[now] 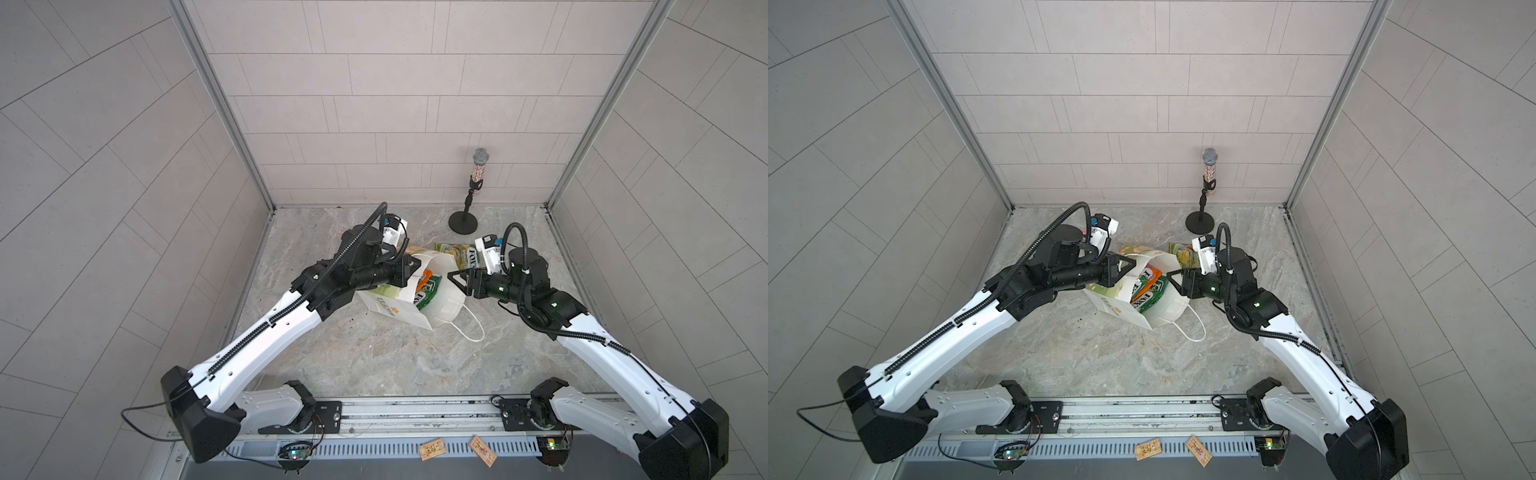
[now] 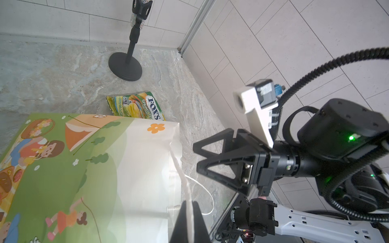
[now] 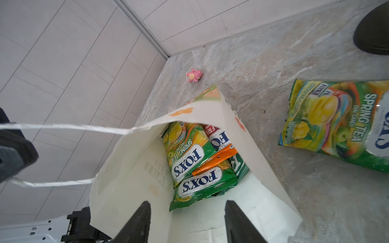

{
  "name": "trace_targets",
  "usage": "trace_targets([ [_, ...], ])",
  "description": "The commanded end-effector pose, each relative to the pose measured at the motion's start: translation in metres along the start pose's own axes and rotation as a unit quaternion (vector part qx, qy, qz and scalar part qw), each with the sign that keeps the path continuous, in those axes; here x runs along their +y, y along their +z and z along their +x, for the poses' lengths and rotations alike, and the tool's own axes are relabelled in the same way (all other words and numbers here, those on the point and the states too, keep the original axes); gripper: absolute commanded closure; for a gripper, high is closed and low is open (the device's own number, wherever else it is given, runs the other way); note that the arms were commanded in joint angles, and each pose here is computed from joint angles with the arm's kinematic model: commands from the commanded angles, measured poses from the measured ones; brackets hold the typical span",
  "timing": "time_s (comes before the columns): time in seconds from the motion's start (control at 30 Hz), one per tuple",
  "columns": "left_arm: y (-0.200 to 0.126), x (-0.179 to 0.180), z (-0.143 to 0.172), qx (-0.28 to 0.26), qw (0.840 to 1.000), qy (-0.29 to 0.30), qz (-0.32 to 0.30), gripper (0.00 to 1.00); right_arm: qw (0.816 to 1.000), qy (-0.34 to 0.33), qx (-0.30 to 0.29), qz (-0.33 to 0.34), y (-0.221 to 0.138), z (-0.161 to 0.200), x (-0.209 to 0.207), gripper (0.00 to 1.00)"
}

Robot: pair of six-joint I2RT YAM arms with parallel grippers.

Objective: Take the snacks out of the paper bag
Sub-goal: Pick up the snack from the paper bag.

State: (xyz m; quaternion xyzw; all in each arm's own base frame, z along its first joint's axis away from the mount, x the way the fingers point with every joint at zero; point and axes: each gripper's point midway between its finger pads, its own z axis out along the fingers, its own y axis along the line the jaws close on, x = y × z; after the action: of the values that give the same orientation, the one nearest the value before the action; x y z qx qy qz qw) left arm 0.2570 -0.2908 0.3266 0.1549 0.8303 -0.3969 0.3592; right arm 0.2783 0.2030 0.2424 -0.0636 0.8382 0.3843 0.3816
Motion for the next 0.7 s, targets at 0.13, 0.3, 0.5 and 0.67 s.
trace_targets([
  [0.13,-0.003,-0.007,-0.007,-0.016,1.0,0.004,0.011,1.0,0.999,0.015,-0.042,0.005,0.017,0.009,0.006,0.5],
  [0.3,-0.001,-0.007,-0.006,-0.011,1.0,0.003,0.01,1.0,0.998,0.024,-0.048,0.032,0.029,0.018,-0.002,0.51],
  [0.5,0.0,-0.006,-0.007,-0.012,1.0,0.003,0.006,1.0,0.997,0.048,-0.047,0.049,0.049,0.03,-0.003,0.58],
  [0.67,0.001,-0.004,-0.008,-0.012,1.0,0.003,0.002,1.0,0.996,0.055,-0.051,0.054,0.064,0.037,0.005,0.61],
])
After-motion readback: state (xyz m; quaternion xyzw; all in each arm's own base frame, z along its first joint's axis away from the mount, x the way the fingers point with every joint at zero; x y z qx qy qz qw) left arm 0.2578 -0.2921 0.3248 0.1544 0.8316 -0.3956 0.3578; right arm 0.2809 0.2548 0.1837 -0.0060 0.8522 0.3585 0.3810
